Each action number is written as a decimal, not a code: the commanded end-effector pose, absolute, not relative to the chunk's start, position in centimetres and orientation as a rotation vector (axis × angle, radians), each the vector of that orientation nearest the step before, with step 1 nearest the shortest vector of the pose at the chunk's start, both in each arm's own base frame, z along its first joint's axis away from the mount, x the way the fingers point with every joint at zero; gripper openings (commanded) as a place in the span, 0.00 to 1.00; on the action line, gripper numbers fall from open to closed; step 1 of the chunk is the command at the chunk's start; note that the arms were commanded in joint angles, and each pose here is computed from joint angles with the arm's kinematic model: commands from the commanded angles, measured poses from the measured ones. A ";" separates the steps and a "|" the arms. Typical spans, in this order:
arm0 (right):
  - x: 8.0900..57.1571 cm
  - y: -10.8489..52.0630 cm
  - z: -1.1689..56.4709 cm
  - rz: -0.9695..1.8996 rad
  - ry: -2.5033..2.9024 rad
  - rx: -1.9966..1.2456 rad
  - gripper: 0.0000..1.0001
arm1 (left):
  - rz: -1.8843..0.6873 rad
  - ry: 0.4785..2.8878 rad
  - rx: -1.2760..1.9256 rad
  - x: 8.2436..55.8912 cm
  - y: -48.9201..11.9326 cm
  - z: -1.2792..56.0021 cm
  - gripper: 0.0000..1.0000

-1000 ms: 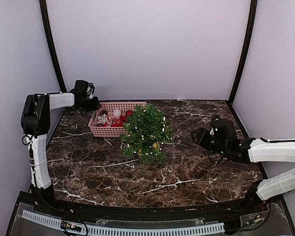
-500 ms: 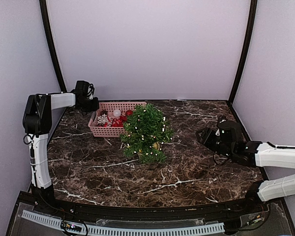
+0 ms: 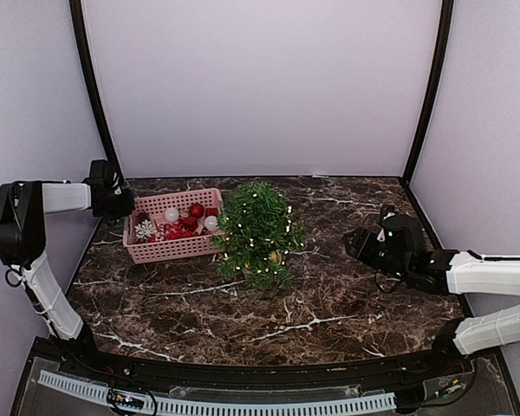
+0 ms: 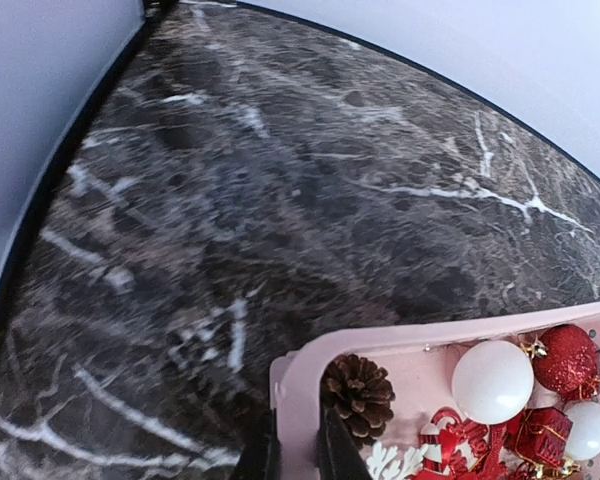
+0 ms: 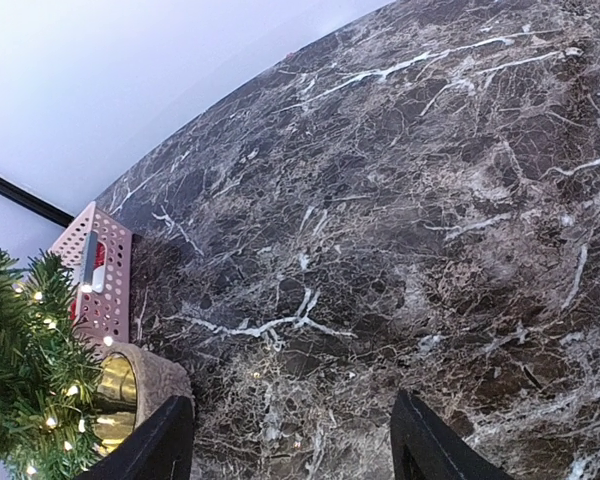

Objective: Decorate the small christmas tree
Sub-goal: Move the bin to the center of the board.

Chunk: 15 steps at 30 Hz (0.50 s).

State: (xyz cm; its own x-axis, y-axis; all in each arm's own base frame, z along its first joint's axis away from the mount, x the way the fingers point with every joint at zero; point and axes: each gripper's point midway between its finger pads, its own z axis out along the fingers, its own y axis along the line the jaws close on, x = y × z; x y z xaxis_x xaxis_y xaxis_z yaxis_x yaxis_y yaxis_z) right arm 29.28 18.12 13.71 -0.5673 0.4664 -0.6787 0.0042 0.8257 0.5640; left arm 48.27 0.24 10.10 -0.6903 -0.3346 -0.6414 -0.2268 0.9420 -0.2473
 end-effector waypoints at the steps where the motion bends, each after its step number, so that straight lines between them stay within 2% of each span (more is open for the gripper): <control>1: 30.1 19.0 15.1 0.676 2.056 0.286 0.68 | -0.113 2.266 -0.509 44.2 2.6 12.7 0.00; 4: 30.1 19.4 15.3 0.693 2.049 0.265 0.68 | -0.098 2.234 -0.570 41.2 3.1 13.3 0.00; 10: 29.9 19.9 15.2 0.724 2.046 0.238 0.68 | -0.202 2.257 -0.689 34.8 2.0 10.0 0.02; 13: 29.9 20.1 15.0 0.734 2.051 0.229 0.68 | -0.251 2.241 -0.722 33.4 1.6 9.1 0.02; 15: 29.8 20.3 15.0 0.741 2.054 0.221 0.68 | -0.266 2.252 -0.744 32.5 1.4 8.4 0.06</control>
